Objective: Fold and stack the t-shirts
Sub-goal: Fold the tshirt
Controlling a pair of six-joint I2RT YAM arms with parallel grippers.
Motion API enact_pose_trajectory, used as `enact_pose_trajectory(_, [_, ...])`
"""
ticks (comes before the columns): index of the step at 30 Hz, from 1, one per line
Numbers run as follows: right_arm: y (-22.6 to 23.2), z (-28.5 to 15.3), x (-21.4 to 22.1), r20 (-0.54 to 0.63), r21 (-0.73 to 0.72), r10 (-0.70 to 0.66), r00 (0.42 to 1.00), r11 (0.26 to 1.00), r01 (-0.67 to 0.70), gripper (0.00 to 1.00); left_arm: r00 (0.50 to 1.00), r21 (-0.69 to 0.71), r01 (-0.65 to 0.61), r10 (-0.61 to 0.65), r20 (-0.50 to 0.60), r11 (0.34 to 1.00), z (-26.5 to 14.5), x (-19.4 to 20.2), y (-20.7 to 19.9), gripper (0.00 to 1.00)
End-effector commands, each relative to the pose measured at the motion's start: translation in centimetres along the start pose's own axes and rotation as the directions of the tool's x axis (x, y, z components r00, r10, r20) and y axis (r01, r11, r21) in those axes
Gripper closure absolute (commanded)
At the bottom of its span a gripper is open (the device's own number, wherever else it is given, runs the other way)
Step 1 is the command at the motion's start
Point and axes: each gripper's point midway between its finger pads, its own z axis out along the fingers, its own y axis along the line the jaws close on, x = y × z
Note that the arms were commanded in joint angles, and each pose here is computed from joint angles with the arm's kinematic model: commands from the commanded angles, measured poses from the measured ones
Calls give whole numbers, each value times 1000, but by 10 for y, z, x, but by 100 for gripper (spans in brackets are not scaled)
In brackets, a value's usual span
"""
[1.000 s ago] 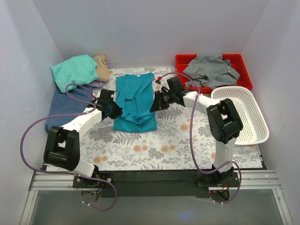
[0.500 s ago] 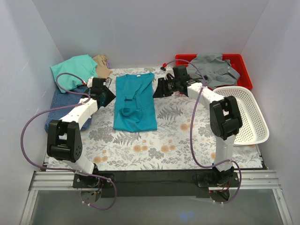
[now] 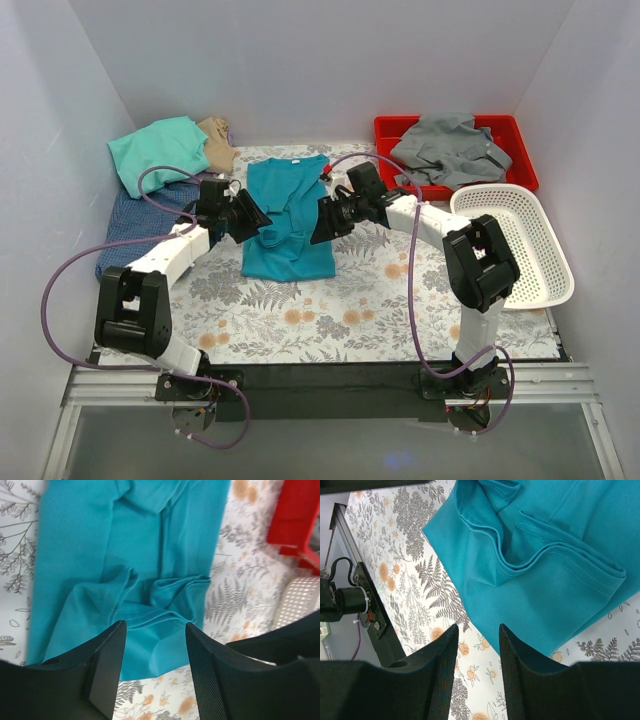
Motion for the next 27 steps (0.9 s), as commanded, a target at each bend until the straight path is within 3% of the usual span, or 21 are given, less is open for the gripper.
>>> enact_pose_trajectory(1, [2,-8,-6,26,1,0,1000,1000,0,56,998,-17,-54,54,-13,998,8,2,9,50])
enact_pose_trajectory(14, [-1,-9,-5,26,17,-3,1000,1000,3,56,987,-177,-152,142,-71,972,39,9,23,53])
enact_pose_trajectory(18, [-4,-8,-2,20,25,7,1000,1000,-7,56,985,-193,-163,149,-85,968,45,11,26,65])
enact_pose_trajectory(23, [-5,-7,1,17,30,9,1000,1000,-10,56,983,-211,-181,167,-82,961,45,9,30,100])
enact_pose_trajectory(27, [-5,-8,2,15,32,13,1000,999,-13,57,980,-218,-195,181,-83,956,44,7,30,100])
